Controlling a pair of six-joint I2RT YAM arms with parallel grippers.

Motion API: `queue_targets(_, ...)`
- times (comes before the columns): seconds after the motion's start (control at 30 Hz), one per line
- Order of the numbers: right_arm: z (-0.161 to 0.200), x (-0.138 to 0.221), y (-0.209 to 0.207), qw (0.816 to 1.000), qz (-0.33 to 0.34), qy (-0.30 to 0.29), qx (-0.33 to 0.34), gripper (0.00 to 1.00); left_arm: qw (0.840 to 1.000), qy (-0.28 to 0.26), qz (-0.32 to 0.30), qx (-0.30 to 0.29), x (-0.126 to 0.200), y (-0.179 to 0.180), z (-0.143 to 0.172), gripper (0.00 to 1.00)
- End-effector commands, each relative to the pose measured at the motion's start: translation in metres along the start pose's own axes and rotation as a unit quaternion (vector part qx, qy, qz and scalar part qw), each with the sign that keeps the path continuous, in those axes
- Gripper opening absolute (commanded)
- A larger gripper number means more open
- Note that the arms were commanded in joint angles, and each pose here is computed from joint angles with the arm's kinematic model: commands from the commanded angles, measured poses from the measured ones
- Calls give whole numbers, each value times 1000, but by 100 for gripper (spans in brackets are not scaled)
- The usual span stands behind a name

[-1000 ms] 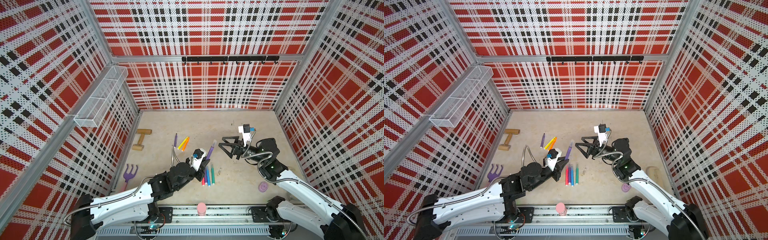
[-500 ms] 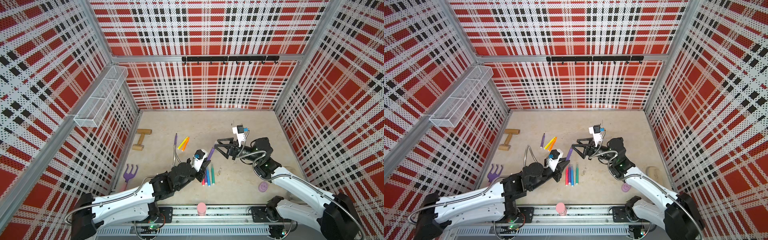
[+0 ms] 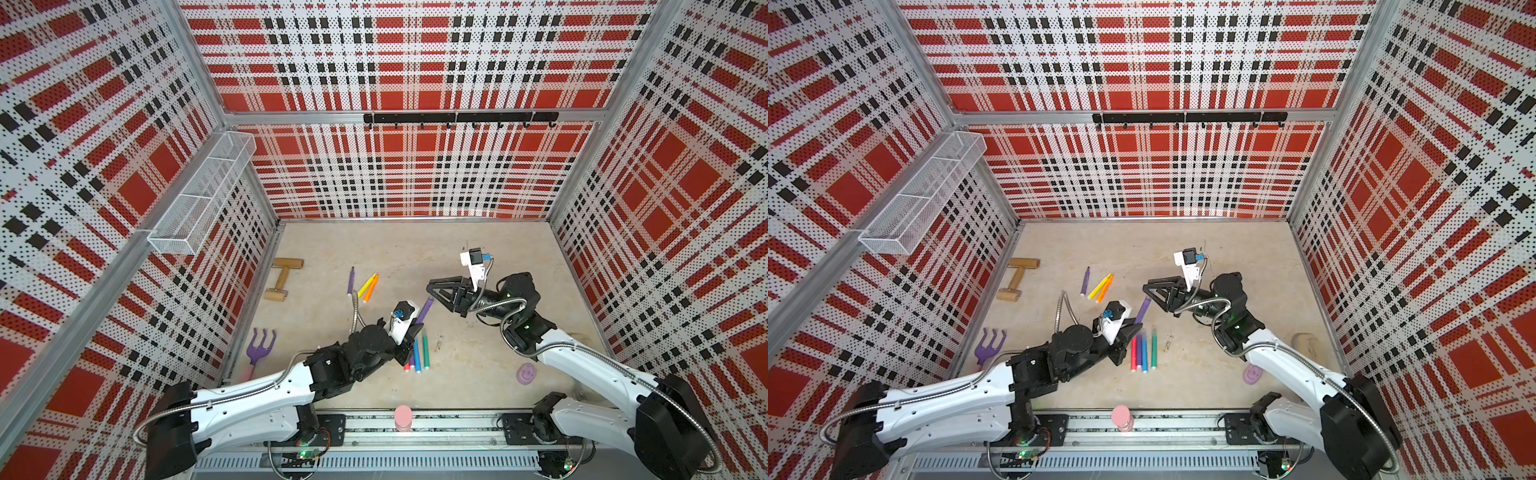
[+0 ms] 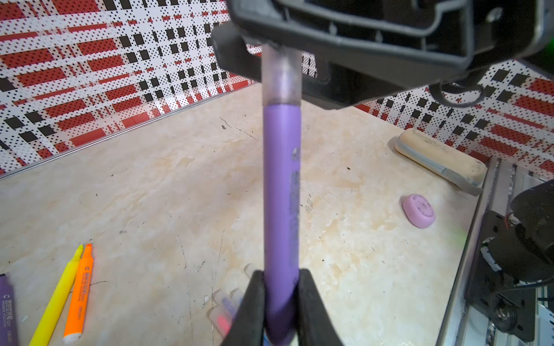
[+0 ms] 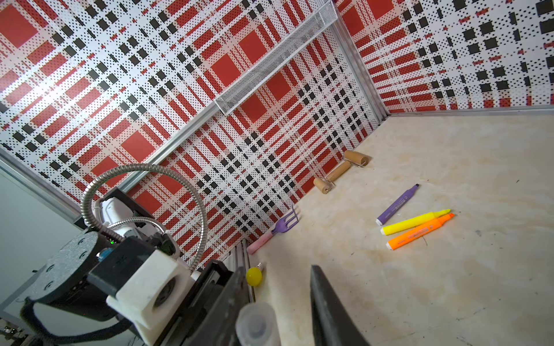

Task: Remove pen caps from pens
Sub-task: Open the pen cap on the pen.

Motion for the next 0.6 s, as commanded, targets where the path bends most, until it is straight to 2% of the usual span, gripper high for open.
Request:
queue_targets(0.0, -14, -2, 9, 999, -19, -23, 22, 40, 999, -36, 5, 6, 7, -3, -22, 0)
queue_targets(0.1, -14, -1, 10, 999, -19, -22, 21, 51, 999, -36, 5, 6, 7, -3, -22, 0)
queue_targets(0.37, -13, -1, 9, 999, -16, -21, 22, 64, 999, -37, -8, 14, 4, 2, -24, 0)
queue_targets(0.5, -13, -2, 11, 999, -26, -18, 24, 65, 999, -32, -14, 19, 1, 4, -24, 0)
queue_targets(0.53, -13, -2, 11, 999, -27, -19, 25, 64, 999, -32, -15, 20, 1, 4, -24, 0)
queue_targets(0.57, -13, -2, 11, 999, -28, -18, 26, 58, 999, -32, -15, 20, 1, 4, -25, 0)
Point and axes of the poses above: each gripper's point midway between its finger pads, its own x axis back along the fingers, its own y axis along the line the jaws close on, z = x × y, the point moved 7 cm from there along x, back along the fingers, and after that the axes turned 8 degrees about x, right-handed, at the moved point
